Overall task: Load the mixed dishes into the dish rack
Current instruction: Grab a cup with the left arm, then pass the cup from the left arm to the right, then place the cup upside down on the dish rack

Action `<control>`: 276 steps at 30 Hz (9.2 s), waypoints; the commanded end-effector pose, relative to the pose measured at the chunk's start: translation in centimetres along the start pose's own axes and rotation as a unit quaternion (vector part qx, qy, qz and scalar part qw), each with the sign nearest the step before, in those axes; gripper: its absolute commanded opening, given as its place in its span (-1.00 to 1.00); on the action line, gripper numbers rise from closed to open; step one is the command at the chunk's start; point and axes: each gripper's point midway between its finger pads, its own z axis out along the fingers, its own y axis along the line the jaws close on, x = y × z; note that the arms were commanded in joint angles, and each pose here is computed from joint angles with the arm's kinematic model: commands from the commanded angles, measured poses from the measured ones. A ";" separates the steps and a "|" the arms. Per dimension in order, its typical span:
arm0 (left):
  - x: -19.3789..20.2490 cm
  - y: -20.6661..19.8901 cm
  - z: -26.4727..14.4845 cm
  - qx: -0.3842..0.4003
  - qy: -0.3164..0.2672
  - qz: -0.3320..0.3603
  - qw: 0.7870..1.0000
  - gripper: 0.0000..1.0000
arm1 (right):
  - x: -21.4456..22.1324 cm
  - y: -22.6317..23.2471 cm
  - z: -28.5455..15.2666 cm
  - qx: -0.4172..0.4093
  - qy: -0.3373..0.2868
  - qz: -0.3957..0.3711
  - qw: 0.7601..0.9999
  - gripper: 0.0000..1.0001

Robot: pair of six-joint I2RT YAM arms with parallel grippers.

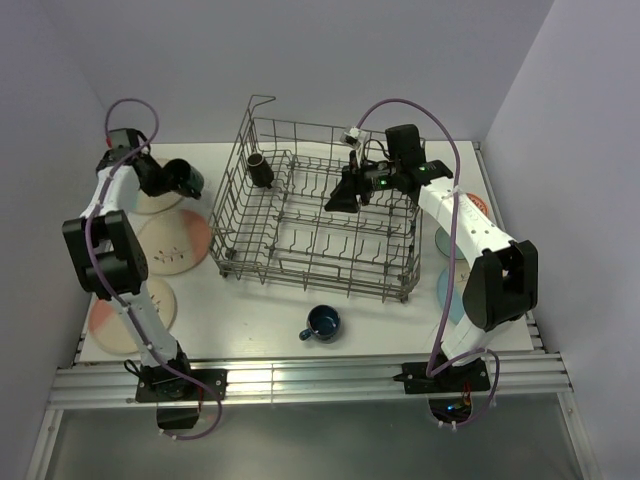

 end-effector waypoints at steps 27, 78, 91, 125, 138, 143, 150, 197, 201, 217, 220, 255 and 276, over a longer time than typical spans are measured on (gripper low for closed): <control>7.2 -28.1 -36.9 0.644 -0.087 -0.018 0.760 -1.00 | -15.7 12.7 -1.1 -0.189 -0.161 0.200 0.948 1.00; 17.7 -27.6 -32.4 0.645 0.004 -0.010 0.764 -0.19 | -12.9 11.7 0.6 -0.222 -0.188 0.266 0.919 -1.00; 15.3 -25.7 -32.2 0.602 -0.051 0.000 0.797 0.26 | -13.6 10.3 0.0 -0.211 -0.199 0.235 0.928 -1.00; 9.7 -7.2 -32.7 0.272 -0.313 0.058 0.908 0.81 | -9.6 -2.8 13.1 0.114 -0.074 0.053 0.989 -1.00; 10.3 -4.4 -30.7 0.216 -0.310 0.030 0.925 0.86 | -7.7 -4.1 17.3 0.207 -0.055 0.121 0.969 -1.00; 10.5 -4.1 -30.0 0.210 -0.306 0.026 0.928 0.86 | -6.7 -4.4 18.1 0.219 -0.048 0.137 0.965 -1.00; 10.9 -4.1 -29.4 0.208 -0.299 0.028 0.931 0.87 | -5.1 -4.8 19.3 0.219 -0.037 0.165 0.961 -1.00; 11.7 -3.4 -28.2 0.203 -0.285 0.016 0.937 0.87 | -1.4 -4.0 21.7 0.234 0.006 0.163 0.958 -1.00; 11.8 -3.3 -28.5 0.205 -0.287 0.013 0.936 0.87 | -1.2 -3.7 21.6 0.237 0.012 0.151 0.960 -1.00; 12.2 -2.7 -28.7 0.206 -0.287 0.005 0.935 0.86 | 0.3 -4.0 22.4 0.265 0.030 0.123 0.956 -1.00; 12.2 -2.7 -28.7 0.207 -0.287 0.005 0.935 0.86 | 0.2 -3.9 22.5 0.270 0.028 0.124 0.954 -1.00; 12.2 -2.7 -28.8 0.207 -0.283 0.004 0.936 0.86 | 0.2 -4.2 23.0 0.345 0.023 0.105 0.933 -0.89; 12.7 -2.0 -28.9 0.204 -0.282 -0.005 0.937 0.86 | 1.6 -4.7 23.7 0.375 0.039 0.080 0.923 -0.83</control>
